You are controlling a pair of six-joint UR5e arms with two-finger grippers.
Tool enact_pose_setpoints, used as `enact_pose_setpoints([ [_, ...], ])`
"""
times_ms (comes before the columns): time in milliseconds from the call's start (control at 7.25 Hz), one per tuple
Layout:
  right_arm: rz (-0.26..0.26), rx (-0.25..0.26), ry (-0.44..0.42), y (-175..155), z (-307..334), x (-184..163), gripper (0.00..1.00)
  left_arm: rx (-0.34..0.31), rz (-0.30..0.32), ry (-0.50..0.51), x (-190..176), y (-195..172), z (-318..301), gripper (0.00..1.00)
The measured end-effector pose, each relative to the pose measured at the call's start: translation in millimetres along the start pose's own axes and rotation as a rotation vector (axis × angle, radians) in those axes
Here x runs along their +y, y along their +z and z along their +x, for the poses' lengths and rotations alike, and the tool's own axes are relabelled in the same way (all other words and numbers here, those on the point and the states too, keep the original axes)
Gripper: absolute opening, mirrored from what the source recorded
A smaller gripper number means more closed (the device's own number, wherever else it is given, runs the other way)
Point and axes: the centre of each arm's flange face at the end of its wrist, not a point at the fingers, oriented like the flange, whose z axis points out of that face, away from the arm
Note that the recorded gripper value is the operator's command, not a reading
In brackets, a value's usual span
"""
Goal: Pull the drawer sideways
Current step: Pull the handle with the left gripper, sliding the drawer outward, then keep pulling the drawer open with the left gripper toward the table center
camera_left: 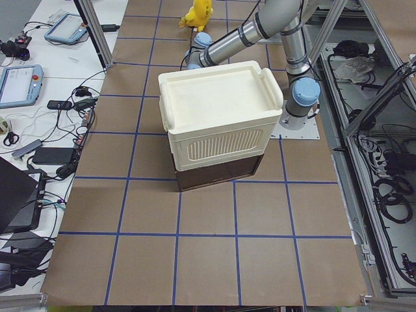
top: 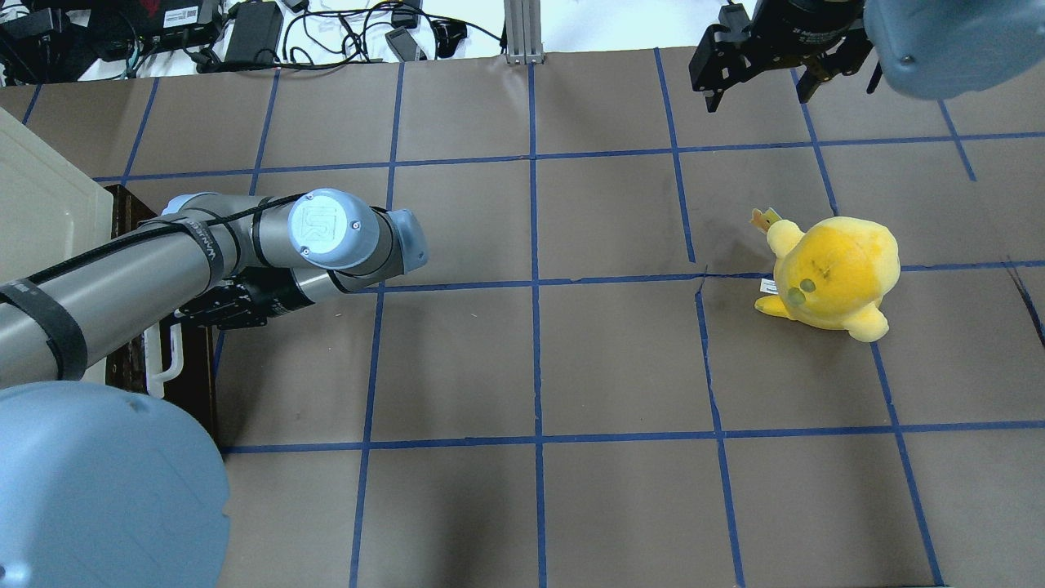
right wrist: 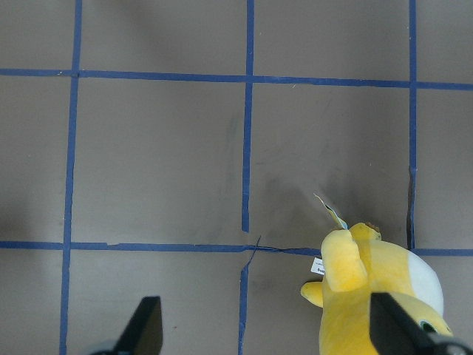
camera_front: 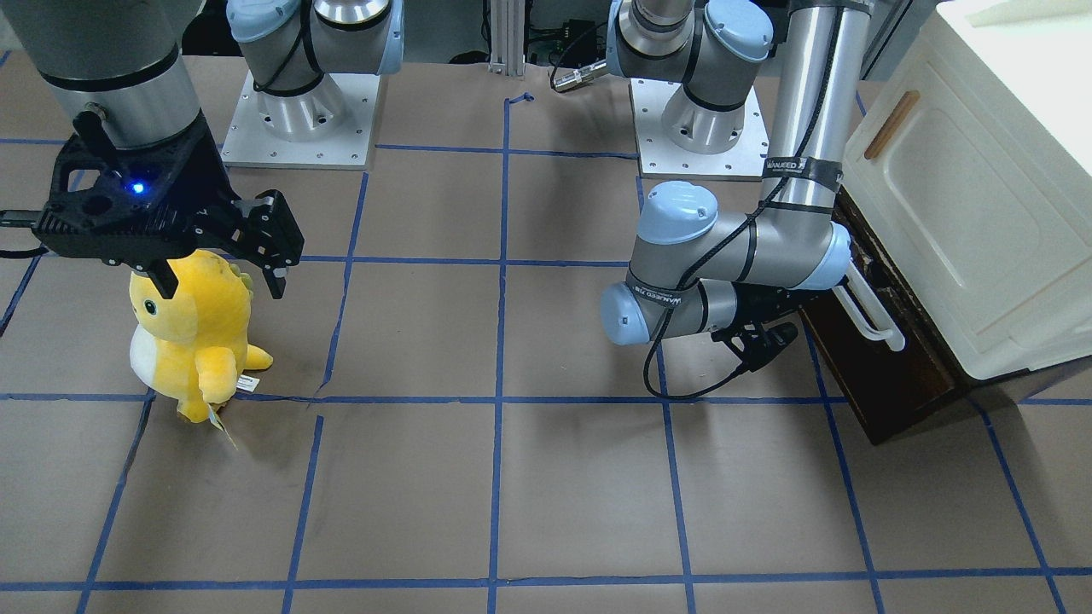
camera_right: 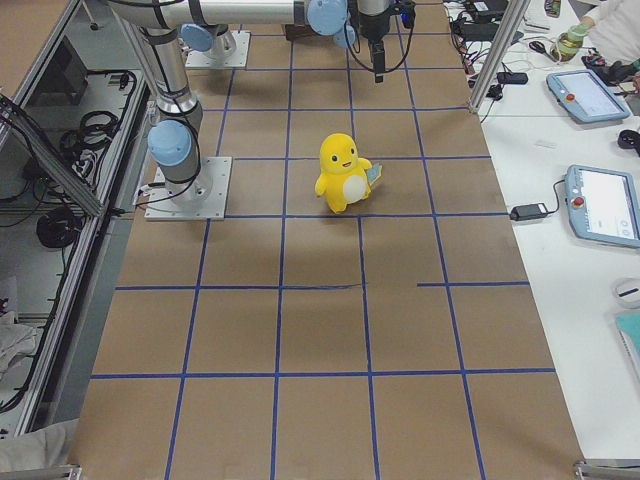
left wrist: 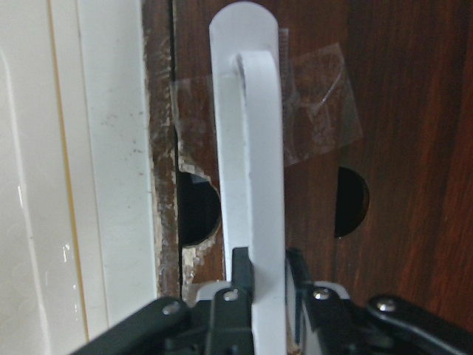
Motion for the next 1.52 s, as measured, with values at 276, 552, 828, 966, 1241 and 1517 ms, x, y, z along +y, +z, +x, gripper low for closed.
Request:
enact_pose_setpoints([
  [276,0.000,0.001,0.000,0.0,0.1,0.0,1.00,0.000,0.015,0.004,2.3,-5.9,0.7,0.16],
  [552,0.000,0.001,0.000,0.0,0.1,0.0,1.00,0.001,0.040,0.013,6.7,-16.0,2.0,0.16],
  [828,0.000,0.000,0.000,0.0,0.0,0.0,1.00,0.002,0.061,0.020,11.4,-26.0,2.8,0.16],
  [966,0.000,0.000,0.000,0.0,0.0,0.0,1.00,0.003,0.070,0.022,13.3,-30.2,2.9,0.16],
  [1241,0.000,0.000,0.000,0.0,0.0,0.0,1.00,0.009,0.083,0.023,13.7,-40.6,1.6,0.16],
  [1517,0.000,0.000,0.000,0.0,0.0,0.0,1.00,0.014,0.097,0.033,13.7,-50.5,0.0,0.16],
])
